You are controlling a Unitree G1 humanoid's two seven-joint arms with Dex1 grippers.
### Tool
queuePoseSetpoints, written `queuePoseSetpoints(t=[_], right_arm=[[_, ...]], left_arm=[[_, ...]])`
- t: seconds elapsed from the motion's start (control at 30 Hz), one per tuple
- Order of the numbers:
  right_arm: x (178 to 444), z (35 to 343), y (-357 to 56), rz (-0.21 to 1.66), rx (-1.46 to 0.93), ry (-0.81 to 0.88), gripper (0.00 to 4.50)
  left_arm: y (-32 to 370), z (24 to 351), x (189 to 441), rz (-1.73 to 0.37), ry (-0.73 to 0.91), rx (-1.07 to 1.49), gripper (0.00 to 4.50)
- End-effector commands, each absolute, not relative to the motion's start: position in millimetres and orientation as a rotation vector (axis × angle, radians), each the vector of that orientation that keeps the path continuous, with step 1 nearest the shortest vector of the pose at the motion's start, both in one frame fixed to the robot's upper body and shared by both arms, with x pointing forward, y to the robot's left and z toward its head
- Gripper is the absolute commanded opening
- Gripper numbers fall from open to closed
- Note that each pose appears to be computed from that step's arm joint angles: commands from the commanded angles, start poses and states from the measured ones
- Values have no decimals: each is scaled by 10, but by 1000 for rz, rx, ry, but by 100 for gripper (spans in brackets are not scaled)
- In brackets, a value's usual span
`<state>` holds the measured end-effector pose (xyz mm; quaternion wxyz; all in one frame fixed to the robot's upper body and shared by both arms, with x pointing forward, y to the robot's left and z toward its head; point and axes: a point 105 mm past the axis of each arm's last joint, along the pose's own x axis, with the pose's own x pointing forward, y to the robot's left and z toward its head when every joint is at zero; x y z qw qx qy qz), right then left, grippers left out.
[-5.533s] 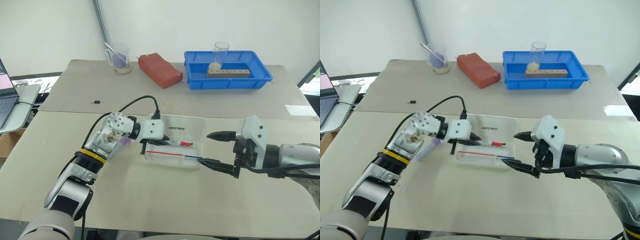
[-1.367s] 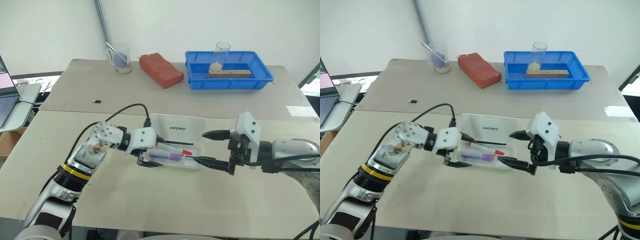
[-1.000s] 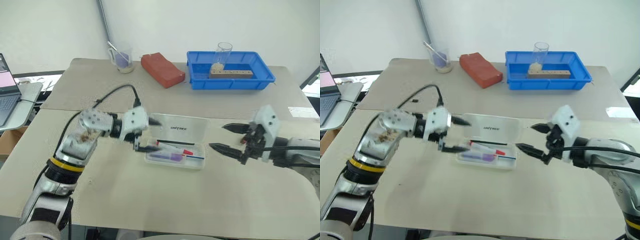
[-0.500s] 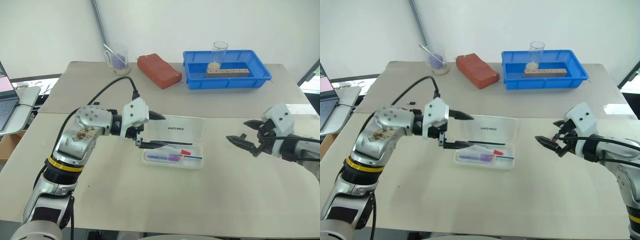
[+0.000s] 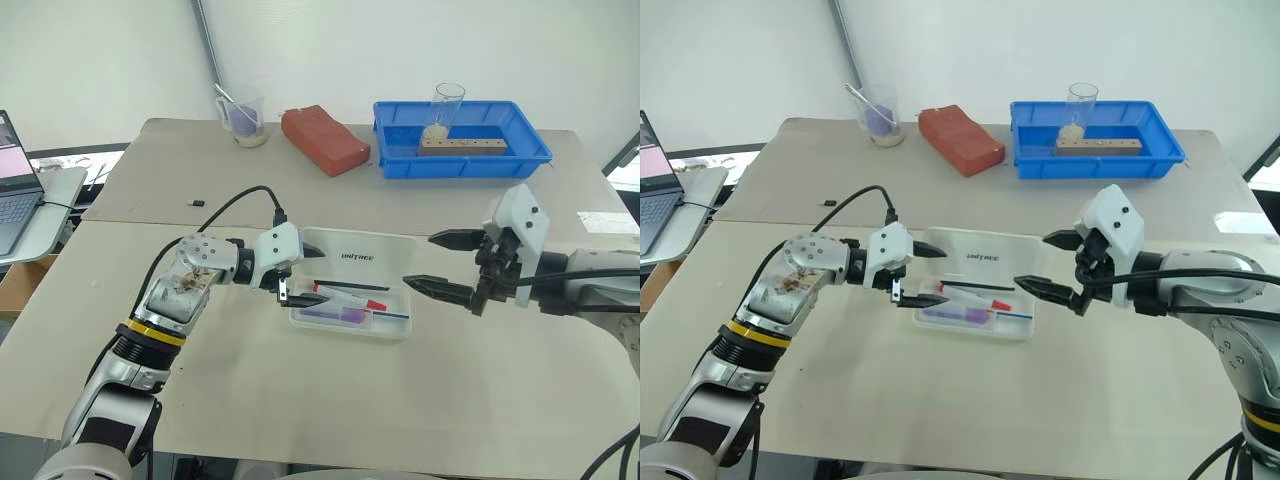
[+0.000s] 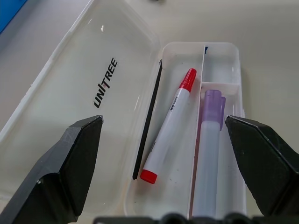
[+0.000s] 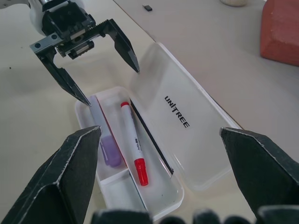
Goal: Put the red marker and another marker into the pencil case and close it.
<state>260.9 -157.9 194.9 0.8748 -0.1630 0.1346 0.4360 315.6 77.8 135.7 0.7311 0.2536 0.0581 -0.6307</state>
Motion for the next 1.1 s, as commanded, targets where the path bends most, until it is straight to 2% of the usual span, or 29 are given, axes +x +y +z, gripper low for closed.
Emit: queuePoseSetpoints(t=[0.03,0.23,0.27,0.33,0.53,0.6,1.1], right_arm=[[2621,1963,-1746,841,-384,259,450],[2600,1892,-1751,843,-378,252,450],[2597,1889,-1745,844,-379,249,450],[2594,1888,-1739,846,-380,246,450],[2589,1888,-1733,848,-376,240,450],[2586,1887,-1732,850,-375,240,450],[2579,1913,-1685,858,-377,233,450]], left_arm=[[789,1410,3134,-1417,112,602,446],[762,1244,3159,-1413,134,620,446],[756,1226,3157,-1414,133,623,422],[751,1211,3157,-1416,132,625,364],[787,1209,3218,-1385,138,626,73],[788,1206,3208,-1390,140,625,8],[834,1025,3008,-1467,213,678,8]])
